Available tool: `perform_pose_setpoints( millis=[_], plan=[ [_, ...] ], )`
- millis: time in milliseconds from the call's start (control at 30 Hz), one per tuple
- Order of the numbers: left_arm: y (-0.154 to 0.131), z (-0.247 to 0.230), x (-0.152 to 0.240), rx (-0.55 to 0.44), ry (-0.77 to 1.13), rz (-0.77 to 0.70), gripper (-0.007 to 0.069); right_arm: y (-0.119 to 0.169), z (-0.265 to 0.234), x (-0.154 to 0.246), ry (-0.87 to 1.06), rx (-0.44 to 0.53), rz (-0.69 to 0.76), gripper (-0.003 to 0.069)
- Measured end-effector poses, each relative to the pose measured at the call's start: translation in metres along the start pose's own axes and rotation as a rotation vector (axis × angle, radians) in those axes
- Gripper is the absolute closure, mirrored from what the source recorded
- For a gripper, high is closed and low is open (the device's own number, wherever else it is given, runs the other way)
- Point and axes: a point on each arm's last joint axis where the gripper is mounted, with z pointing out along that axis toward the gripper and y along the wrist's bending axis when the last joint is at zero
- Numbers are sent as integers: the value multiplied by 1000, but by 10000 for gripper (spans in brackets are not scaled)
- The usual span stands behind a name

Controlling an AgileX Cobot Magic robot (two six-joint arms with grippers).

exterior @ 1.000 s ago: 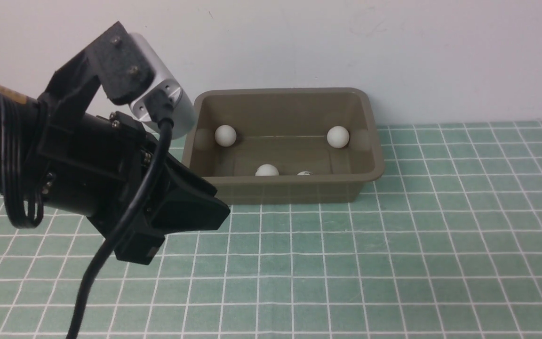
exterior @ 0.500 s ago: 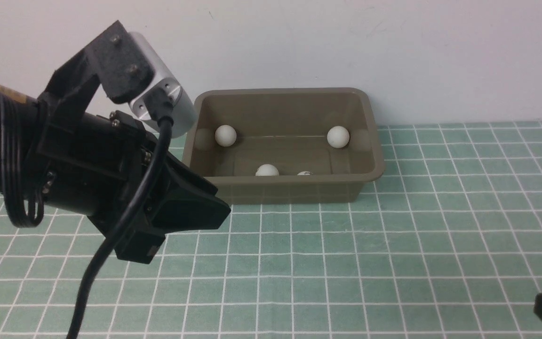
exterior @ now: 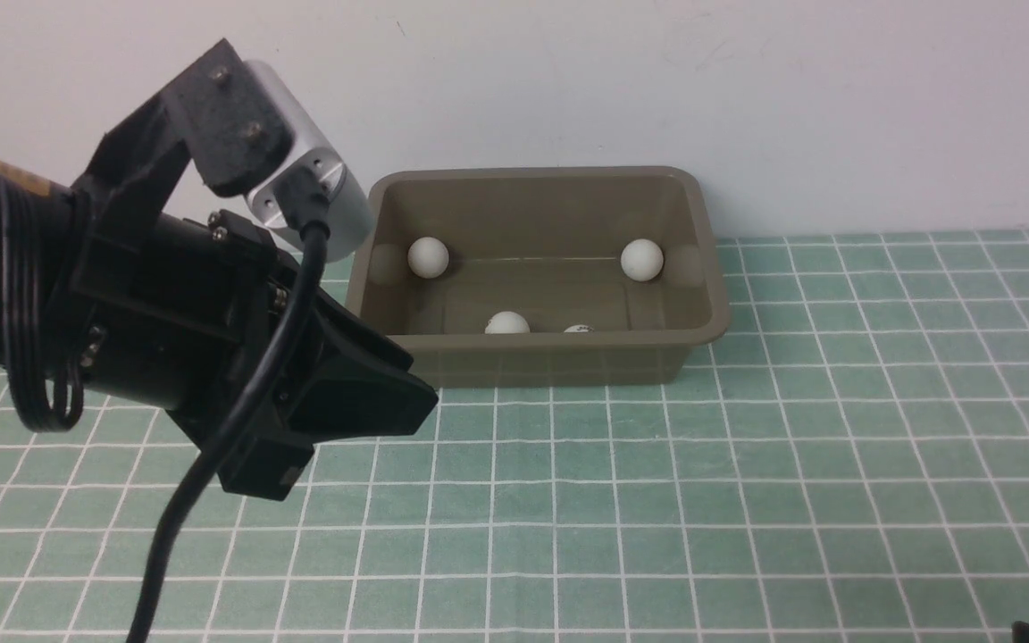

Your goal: Put the table tennis balls in the box on the green coffee tablecloth.

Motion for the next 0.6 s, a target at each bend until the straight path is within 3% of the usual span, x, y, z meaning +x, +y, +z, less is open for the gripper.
perform_pose_setpoints(
  millis=[600],
  plan=[
    [0, -1, -12, 7, -136, -63, 419, 0, 0, 0, 0, 0, 0, 435]
  ],
)
